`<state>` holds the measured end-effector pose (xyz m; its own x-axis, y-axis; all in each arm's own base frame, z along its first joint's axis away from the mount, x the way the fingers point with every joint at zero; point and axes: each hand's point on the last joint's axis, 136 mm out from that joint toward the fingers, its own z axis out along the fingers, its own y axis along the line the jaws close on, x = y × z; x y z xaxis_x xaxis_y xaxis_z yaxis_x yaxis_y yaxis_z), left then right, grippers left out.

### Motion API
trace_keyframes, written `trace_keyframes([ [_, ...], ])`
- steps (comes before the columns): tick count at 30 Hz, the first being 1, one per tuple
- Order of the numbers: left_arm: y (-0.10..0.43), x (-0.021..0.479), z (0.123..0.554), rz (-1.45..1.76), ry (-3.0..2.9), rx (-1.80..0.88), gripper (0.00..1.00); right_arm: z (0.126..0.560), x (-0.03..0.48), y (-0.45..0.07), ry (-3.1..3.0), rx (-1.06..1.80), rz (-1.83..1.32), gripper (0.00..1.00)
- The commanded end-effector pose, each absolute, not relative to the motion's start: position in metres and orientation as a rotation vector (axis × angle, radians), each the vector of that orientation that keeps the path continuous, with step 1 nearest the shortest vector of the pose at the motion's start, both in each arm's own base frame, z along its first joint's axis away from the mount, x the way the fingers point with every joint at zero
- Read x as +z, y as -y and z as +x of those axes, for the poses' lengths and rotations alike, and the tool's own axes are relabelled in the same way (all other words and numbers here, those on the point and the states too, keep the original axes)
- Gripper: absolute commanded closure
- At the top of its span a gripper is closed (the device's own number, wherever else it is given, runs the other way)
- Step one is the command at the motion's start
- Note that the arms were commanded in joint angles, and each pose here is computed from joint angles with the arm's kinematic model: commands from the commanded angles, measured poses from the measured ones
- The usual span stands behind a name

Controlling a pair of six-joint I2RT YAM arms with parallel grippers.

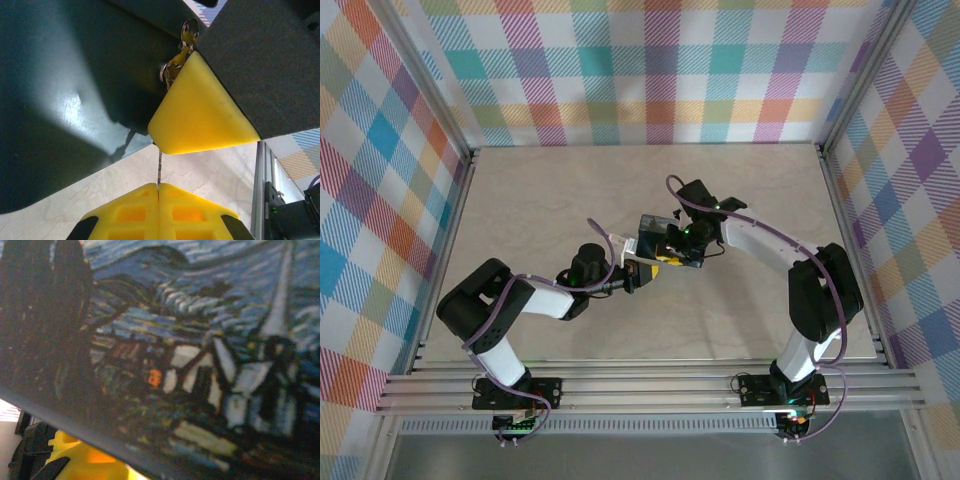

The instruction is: Unlock a padlock with a key

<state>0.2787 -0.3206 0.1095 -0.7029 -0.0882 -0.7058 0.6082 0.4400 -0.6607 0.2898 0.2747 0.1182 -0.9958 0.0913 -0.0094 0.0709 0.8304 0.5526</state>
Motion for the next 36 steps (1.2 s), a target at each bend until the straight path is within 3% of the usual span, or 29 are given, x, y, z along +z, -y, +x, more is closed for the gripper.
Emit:
trace_keyframes([
  [1,0.327,0.135,0.284,0.434,-1.879,-1.322,1.0,0.285,0.134,-0.283,-2.94,1.002,0.104,1.0],
  [14,0.319,0.137,0.295,0.4,-1.835,-1.226,1.0,0.278,0.126,-0.282,-2.989,1.0,0.107,1.0],
  [36,0.342,0.147,0.288,0.348,-1.768,-1.324,1.0,0.28,0.119,-0.284,-3.002,1.008,0.184,1.0],
])
